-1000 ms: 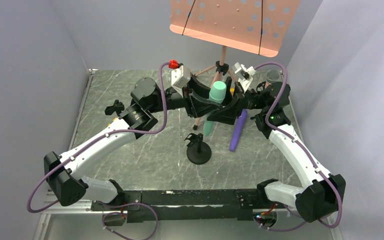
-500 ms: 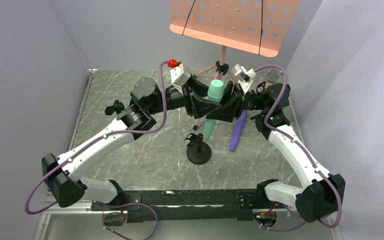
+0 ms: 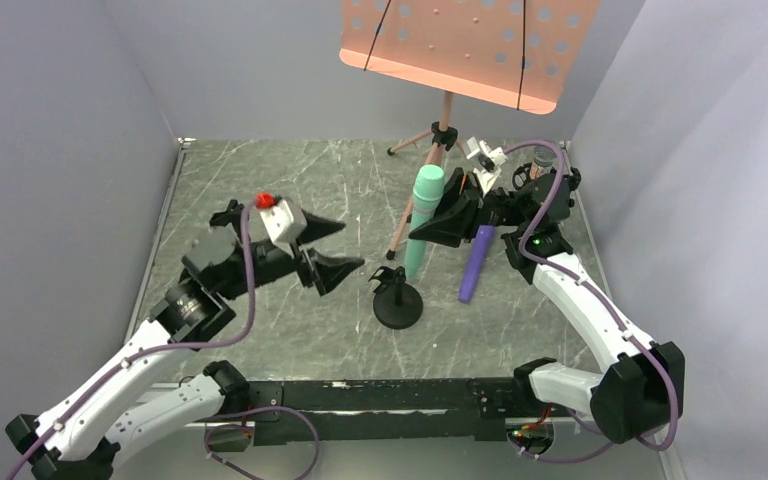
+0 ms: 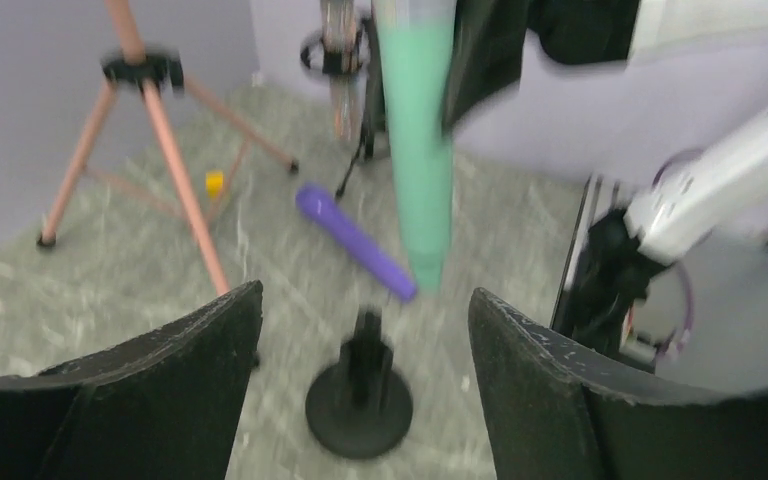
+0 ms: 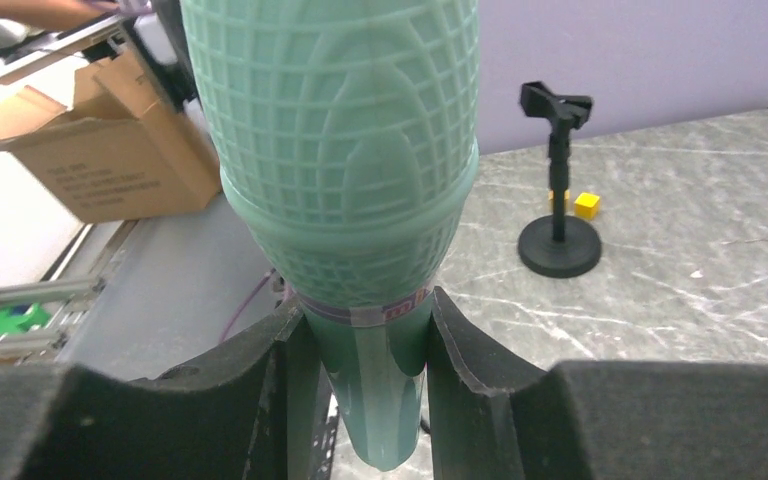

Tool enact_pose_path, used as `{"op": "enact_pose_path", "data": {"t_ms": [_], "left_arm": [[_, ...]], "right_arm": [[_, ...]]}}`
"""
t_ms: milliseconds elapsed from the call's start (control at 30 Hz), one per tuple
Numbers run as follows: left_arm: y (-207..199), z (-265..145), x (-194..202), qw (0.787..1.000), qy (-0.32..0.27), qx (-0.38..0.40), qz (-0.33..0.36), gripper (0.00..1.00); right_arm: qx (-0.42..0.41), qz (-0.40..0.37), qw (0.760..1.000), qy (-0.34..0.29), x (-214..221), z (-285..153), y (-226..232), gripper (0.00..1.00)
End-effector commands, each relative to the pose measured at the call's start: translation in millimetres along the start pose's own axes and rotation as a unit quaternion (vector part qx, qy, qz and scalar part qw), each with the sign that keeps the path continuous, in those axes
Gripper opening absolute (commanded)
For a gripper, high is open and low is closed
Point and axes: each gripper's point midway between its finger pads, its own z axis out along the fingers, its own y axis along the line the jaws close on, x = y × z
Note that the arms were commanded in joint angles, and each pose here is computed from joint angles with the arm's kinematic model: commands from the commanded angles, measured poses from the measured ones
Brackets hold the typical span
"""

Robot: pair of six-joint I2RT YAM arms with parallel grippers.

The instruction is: Attach the microphones to the stand

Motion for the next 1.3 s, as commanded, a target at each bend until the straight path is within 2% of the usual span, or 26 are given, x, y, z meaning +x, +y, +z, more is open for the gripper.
{"op": "enact_pose_path", "data": {"t_ms": [0,67,167,267,400,467,500,567,600,633,700,833,1000,1133,1267], "left_arm": [[12,-20,90,0.995,0.094,-0.025,-0.001,0.72],[15,-25,111,0.994,0.107,-0.030,0.000,0.64],[17,-23,119,0.993,0.110,-0.032,0.003,0.47],[18,-16,123,0.993,0.120,-0.025,0.005,0.35],[13,-7,132,0.990,0.140,-0.006,0.005,0.31],[12,-5,132,0.990,0.142,-0.006,0.000,0.34],[12,-5,128,0.991,0.136,-0.010,-0.003,0.39],[12,-3,112,0.994,0.108,-0.017,-0.004,0.55],[12,-3,100,0.996,0.088,-0.023,-0.006,0.68],[12,0,84,0.998,0.057,-0.024,-0.005,0.76],[13,6,60,1.000,0.011,-0.028,-0.007,0.86],[17,30,33,1.000,-0.004,-0.025,-0.007,0.89],[10,66,24,0.999,0.002,0.017,-0.027,0.90],[7,90,31,0.999,0.015,0.025,-0.041,0.90],[15,104,45,0.998,0.042,-0.003,-0.052,0.87]], "right_arm": [[0.037,-0.047,0.996,-0.063,-26,3,-16,0.00],[0.059,-0.036,0.994,-0.087,-31,2,-24,0.00],[0.086,-0.013,0.988,-0.124,-35,0,-33,0.00],[0.111,0.025,0.983,-0.143,-27,-3,-41,0.00],[0.139,0.070,0.976,-0.150,-17,-7,-50,0.00],[0.150,0.086,0.974,-0.146,-13,-8,-53,0.00],[0.155,0.091,0.973,-0.142,-12,-8,-53,0.00],[0.165,0.102,0.971,-0.140,-12,-10,-55,0.00],[0.167,0.107,0.970,-0.140,-12,-10,-54,0.00],[0.168,0.116,0.969,-0.141,-13,-10,-55,0.00],[0.166,0.130,0.966,-0.149,-17,-9,-54,0.00],[0.166,0.147,0.962,-0.162,-21,-9,-55,0.00],[0.175,0.150,0.960,-0.161,-20,-10,-59,0.00],[0.172,0.145,0.961,-0.161,-20,-10,-58,0.00],[0.175,0.143,0.961,-0.158,-17,-10,-59,0.00]]}}
